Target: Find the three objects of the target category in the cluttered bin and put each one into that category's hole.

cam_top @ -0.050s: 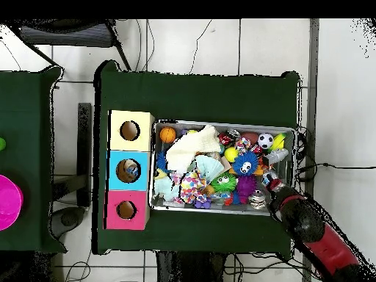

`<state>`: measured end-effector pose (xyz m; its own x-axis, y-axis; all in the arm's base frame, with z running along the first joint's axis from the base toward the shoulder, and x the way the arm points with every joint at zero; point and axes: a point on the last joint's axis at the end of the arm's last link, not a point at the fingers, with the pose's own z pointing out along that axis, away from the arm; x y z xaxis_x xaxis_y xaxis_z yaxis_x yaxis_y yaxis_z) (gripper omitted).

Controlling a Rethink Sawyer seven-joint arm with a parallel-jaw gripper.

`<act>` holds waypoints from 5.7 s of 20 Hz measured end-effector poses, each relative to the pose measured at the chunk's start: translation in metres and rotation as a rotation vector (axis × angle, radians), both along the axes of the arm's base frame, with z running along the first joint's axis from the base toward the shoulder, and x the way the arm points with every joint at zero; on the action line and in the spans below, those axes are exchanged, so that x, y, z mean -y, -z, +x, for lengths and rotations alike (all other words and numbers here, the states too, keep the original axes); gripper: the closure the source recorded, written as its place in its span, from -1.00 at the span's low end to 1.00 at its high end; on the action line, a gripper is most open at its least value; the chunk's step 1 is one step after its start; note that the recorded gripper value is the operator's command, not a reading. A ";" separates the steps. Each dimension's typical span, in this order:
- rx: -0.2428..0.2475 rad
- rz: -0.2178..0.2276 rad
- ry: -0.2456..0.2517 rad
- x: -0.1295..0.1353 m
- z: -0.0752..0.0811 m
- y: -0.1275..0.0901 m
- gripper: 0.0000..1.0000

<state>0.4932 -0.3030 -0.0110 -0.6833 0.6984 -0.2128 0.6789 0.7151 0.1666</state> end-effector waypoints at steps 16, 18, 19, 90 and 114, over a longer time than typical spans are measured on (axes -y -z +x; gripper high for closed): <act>-0.014 0.040 0.020 -0.014 0.004 0.014 -1.00; -0.020 0.039 0.014 -0.017 0.004 0.016 -1.00; -0.022 0.037 0.012 -0.018 0.004 0.016 -1.00; -0.009 -0.109 -0.013 -0.002 0.042 -0.032 -1.00; -0.121 -0.057 -0.127 -0.074 0.046 -0.008 -1.00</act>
